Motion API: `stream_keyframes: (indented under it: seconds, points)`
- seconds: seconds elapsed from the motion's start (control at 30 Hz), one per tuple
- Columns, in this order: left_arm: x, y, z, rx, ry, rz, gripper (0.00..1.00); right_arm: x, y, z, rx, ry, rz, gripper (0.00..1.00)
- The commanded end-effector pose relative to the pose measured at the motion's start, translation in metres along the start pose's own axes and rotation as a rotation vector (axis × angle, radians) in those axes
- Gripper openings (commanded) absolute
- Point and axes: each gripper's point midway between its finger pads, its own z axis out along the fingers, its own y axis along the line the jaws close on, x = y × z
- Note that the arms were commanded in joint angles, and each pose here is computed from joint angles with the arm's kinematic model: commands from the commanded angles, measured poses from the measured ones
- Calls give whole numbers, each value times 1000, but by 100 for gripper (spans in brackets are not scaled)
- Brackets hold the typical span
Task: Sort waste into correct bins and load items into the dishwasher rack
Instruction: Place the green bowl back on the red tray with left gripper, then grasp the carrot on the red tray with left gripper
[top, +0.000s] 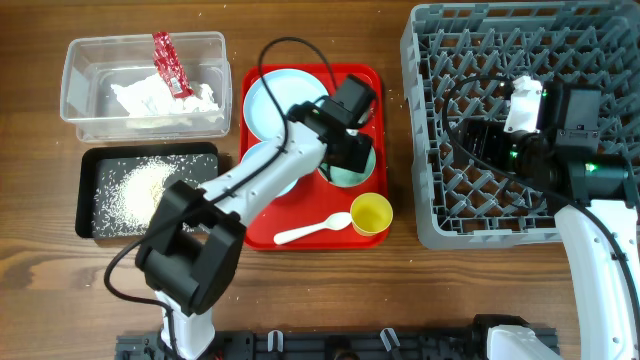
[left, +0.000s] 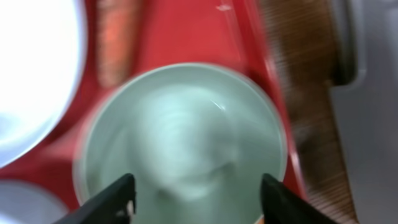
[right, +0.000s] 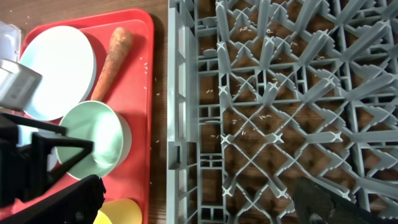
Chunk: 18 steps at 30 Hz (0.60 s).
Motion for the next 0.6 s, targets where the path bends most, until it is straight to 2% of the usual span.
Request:
stream_keyframes:
  seconds: [0.0, 0.07, 0.13, 0.23, 0.33, 0.47, 0.57]
  points:
    - [-43, 15, -77, 39, -160, -88, 73, -10, 16, -3, -84, -27, -5, 100]
    - [-57, 23, -110, 54, -210, -113, 79, -11, 19, -3, -101, -32, -8, 100]
    - [-78, 28, -137, 66, -260, -71, 84, -12, 19, -3, -101, -35, -8, 100]
    - [-123, 37, -141, 52, -330, -14, 87, -10, 19, -3, -100, -30, -6, 100]
    - [-150, 33, -77, 35, -307, 117, 88, -9, 18, -3, -96, -25, -7, 100]
    - [-128, 23, 23, -10, -160, 278, 83, -5, 18, -3, -95, -7, -2, 100]
    - [-115, 25, 64, -46, -104, 286, 82, -1, 17, -3, -93, 9, 2, 100]
